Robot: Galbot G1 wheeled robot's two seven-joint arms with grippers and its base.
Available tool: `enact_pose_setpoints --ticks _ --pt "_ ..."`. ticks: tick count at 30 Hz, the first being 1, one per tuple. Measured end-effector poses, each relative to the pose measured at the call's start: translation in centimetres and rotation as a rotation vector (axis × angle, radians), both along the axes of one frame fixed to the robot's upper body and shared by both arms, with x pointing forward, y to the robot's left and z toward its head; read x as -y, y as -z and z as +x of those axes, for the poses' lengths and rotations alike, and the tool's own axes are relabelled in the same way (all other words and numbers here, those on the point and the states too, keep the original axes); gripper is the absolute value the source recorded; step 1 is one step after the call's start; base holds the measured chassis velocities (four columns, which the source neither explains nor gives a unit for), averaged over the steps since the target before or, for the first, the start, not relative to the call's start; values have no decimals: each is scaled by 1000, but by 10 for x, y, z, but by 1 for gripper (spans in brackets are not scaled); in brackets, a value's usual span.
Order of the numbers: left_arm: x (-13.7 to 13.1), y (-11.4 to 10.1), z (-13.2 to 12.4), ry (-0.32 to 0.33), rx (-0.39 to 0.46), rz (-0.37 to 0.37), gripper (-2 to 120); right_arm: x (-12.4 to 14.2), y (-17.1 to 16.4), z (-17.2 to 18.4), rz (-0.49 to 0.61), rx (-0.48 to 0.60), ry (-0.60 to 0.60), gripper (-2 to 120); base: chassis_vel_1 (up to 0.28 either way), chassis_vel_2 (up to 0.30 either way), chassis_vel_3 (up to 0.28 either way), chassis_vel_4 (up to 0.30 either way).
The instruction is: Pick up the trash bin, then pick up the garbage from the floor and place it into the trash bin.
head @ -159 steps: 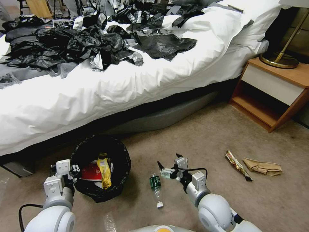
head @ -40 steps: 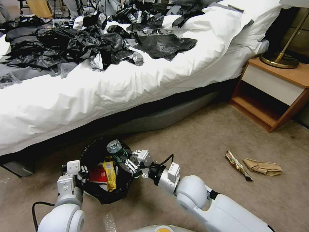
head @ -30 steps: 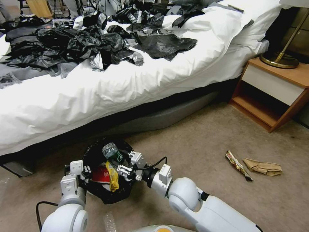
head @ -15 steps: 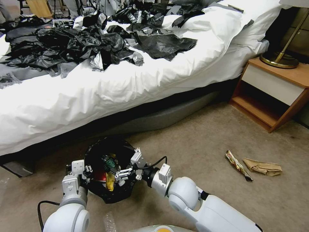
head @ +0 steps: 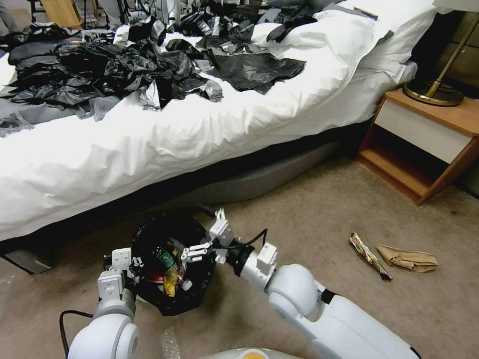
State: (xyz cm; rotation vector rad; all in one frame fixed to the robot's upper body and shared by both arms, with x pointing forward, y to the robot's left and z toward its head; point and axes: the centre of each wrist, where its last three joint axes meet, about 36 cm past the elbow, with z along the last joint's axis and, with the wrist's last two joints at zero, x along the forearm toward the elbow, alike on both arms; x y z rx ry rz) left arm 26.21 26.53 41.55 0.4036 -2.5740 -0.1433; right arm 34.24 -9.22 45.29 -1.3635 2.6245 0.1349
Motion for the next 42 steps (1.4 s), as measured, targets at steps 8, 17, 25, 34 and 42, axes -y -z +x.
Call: enact_pose_setpoints --ticks 8,17,25,34,42 --pt "-2 1 0 9 1 2 1 43 -15 -25 18 37 303 100 0 0 0 0" --pt "-8 -1 -1 29 36 4 1 73 25 -58 0 -24 547 100 0 0 0 0" --pt "-7 -2 -3 45 35 9 1 78 41 -61 -9 -28 603 100 0 0 0 0" --pt "-7 -3 -5 51 32 16 1 79 47 -61 -9 -35 623 100 0 0 0 0" --pt "-7 -3 -5 63 38 14 1 82 50 -58 -20 -29 628 100 -10 -11 -11 -13"
